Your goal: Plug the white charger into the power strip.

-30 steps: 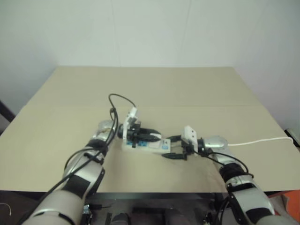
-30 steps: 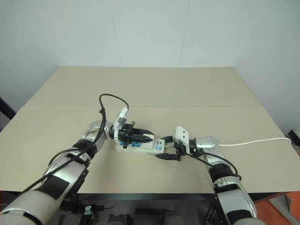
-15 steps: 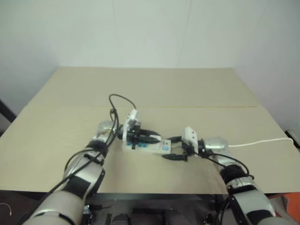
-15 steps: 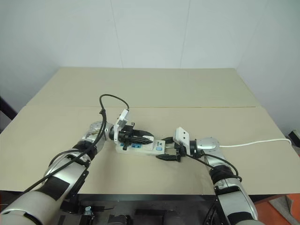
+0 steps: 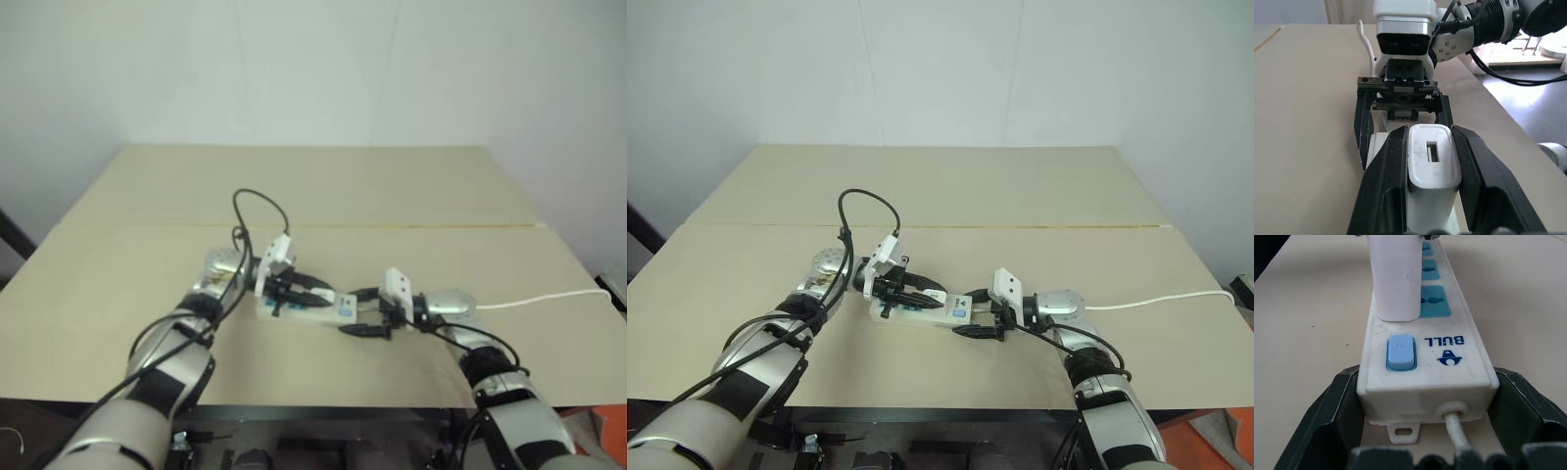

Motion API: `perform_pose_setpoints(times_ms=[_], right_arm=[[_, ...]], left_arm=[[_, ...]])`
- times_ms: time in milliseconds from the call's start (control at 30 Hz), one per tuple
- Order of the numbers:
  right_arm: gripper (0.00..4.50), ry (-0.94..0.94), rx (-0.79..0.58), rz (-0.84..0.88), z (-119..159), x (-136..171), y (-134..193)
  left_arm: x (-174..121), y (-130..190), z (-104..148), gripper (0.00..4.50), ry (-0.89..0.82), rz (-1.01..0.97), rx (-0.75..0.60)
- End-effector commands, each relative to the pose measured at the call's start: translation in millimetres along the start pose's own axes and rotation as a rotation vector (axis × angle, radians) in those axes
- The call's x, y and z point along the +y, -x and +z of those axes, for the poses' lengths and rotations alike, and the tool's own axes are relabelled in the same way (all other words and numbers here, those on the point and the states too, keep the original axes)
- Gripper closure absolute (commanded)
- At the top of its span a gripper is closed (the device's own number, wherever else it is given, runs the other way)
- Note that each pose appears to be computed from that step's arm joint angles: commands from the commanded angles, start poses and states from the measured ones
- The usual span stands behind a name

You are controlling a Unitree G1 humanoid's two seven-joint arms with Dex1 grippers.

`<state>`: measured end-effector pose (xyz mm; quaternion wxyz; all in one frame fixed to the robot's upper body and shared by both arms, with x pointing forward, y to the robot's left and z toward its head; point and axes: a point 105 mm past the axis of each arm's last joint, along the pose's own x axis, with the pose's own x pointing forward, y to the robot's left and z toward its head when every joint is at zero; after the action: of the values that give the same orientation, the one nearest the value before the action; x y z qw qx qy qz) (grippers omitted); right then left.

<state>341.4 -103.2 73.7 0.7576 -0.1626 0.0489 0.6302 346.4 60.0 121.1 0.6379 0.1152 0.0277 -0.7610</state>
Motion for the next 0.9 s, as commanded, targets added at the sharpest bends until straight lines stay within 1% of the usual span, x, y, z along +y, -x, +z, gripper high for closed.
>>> perform_pose_setpoints(times_ms=[33, 133, 300, 367, 400, 633, 667, 833, 900], right_arm=[[1.10, -0.043, 0.080, 0.069, -21.8, 17.1, 1.3], [1.10, -0.043, 0.083, 0.068, -22.3, 17.2, 1.6], [1.10, -0.040, 0.085, 0.066, -22.5, 17.0, 1.7], [1.10, -0.040, 0.085, 0.065, -22.2, 16.4, 1.4], [1.10, -0.040, 0.085, 0.064, -22.2, 16.3, 1.1], [1.10, -0.043, 0.085, 0.066, -22.7, 17.1, 0.4], [1.10, -0.043, 0.085, 0.065, -22.7, 17.0, 0.3], [1.10, -0.050, 0.078, 0.056, -20.5, 14.2, 0.8], [1.10, -0.053, 0.071, 0.043, -18.5, 11.5, 1.3]], left_arm=[[-18.7, 15.5, -49.9, 3.43, 0.189, 0.007, 0.150], [-18.1, 16.0, -50.8, 3.43, 0.214, 0.014, 0.149], [-22.3, 18.3, -58.7, 3.43, 0.265, -0.003, 0.201], [-22.8, 18.4, -59.1, 2.71, 0.253, 0.001, 0.193], [-22.4, 18.1, -58.4, 2.47, 0.249, 0.006, 0.181], [-13.9, 19.6, -45.1, 0.18, 0.190, 0.053, 0.100], [-11.7, 20.9, -41.5, 0.05, 0.182, 0.060, 0.091], [4.6, 31.3, -11.5, 0.05, 0.133, 0.117, 0.004], [10.5, 40.8, 4.7, 0.05, 0.080, 0.152, -0.048]])
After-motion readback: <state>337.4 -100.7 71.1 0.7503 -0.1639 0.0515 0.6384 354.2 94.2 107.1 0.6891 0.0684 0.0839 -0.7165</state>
